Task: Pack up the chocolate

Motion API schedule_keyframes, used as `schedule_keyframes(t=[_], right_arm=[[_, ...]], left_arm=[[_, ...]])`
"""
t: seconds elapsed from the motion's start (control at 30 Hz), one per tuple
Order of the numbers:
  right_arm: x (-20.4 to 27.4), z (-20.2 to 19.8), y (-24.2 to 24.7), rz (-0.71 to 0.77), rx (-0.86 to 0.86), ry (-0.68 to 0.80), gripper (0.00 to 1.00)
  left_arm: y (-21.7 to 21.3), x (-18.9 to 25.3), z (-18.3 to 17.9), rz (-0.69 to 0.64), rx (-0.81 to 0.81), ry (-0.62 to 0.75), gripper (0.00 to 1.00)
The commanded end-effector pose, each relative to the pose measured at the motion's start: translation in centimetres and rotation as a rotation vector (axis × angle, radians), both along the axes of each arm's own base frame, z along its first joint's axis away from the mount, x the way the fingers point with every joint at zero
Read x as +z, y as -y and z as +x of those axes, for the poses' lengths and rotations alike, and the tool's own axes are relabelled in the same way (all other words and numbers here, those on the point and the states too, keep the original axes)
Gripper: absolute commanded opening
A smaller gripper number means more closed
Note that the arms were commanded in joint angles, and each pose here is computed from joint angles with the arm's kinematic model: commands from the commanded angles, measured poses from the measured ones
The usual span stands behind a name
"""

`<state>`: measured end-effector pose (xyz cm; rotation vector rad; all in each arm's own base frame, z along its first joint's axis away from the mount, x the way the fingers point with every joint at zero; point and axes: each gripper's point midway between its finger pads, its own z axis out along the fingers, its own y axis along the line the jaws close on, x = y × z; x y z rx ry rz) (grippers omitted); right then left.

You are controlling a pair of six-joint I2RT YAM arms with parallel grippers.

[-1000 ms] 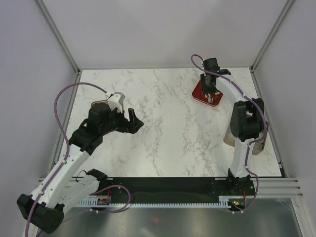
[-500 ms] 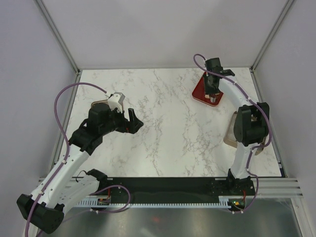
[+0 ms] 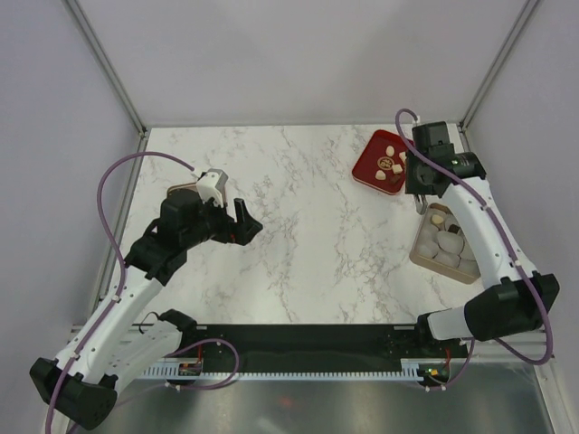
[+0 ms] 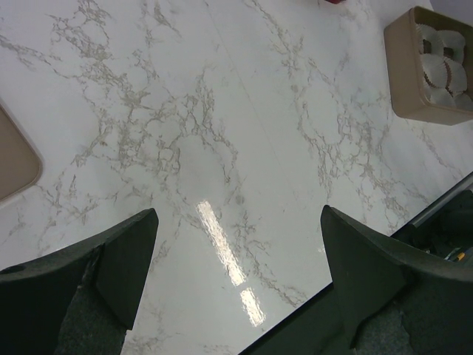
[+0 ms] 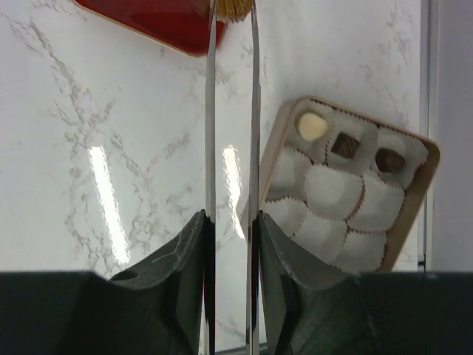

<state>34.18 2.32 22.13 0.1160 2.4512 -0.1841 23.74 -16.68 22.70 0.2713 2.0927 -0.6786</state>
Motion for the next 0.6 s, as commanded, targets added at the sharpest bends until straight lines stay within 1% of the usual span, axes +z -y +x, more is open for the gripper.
schedule_keyframes(t=[0.0,0.03,0.2,0.37,0.57], right_arm=[[0.2,-4.4,2.1,-0.016,-0.097,-0.051,0.31],[-0.2,-5.6,2.7,-0.021,-0.127,-0.082,0.31],[-1.7,-9.4,4.4,-0.015,-0.185,-0.136,0.31],[-2.0,-10.8,4.8,0.036,-0.236,-0.145,0.31],[-4.0,-11.5,4.0,0.121,-0.263,-0.188,0.33]], left_arm=[[0.6,1.4,-0.1,-0.021,-0.034,0.048,0.99],[0.6,1.4,-0.2,-0.024,-0.037,0.045,0.99],[0.8,1.5,-0.4,-0.032,-0.048,0.046,0.99],[0.9,1.5,-0.5,-0.036,-0.054,0.043,0.99],[0.8,1.7,-0.5,-0.036,-0.052,0.05,0.99]])
